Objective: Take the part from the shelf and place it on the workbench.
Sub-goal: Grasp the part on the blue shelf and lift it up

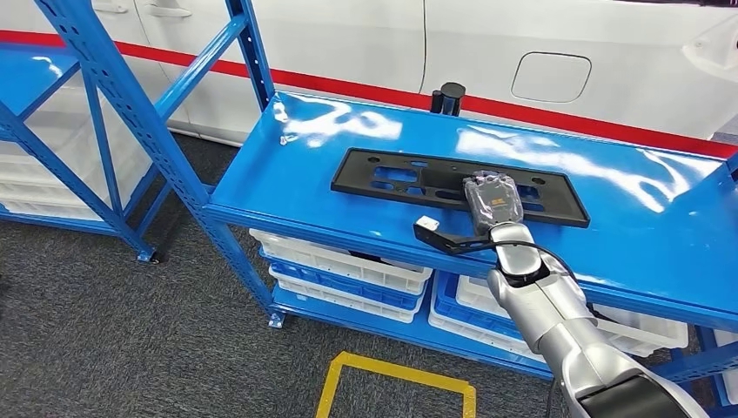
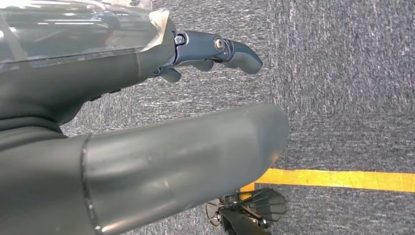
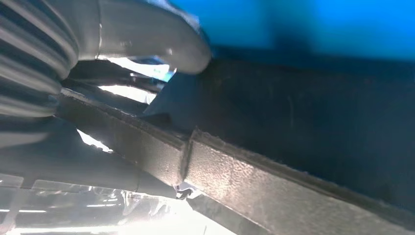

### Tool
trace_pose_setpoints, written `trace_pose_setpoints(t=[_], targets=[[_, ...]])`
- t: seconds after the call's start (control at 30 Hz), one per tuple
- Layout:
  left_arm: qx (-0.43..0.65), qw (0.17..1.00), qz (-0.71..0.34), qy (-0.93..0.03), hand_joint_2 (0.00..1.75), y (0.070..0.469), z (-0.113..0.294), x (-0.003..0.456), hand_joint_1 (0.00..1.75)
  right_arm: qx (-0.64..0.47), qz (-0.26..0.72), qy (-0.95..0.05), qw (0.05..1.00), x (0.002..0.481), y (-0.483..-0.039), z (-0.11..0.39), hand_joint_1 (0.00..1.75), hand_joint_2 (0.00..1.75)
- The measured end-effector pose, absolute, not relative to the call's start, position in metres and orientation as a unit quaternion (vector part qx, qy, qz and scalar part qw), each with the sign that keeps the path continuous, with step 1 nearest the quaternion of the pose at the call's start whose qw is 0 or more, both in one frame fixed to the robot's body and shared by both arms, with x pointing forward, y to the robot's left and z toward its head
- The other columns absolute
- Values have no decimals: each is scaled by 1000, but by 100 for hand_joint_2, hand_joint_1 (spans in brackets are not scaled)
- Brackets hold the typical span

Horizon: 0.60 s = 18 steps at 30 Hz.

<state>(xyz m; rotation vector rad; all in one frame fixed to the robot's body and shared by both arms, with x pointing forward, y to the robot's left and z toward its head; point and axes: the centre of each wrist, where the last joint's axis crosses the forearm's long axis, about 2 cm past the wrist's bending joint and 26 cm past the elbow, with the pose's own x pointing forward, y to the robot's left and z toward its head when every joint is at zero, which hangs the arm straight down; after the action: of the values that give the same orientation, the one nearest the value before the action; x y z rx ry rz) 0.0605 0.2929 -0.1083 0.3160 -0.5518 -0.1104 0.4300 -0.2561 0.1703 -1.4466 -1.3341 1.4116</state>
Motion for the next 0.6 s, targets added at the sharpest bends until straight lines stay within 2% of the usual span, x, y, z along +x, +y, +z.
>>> trace_pose_setpoints(t=[0.5, 0.6], targets=[[157, 949, -46, -269, 0, 293, -108, 60, 0, -557, 553, -510, 352, 430, -254, 170, 126, 175], [157, 949, -46, -269, 0, 293, -108, 60, 0, -557, 553, -510, 352, 430, -254, 171, 134, 175]])
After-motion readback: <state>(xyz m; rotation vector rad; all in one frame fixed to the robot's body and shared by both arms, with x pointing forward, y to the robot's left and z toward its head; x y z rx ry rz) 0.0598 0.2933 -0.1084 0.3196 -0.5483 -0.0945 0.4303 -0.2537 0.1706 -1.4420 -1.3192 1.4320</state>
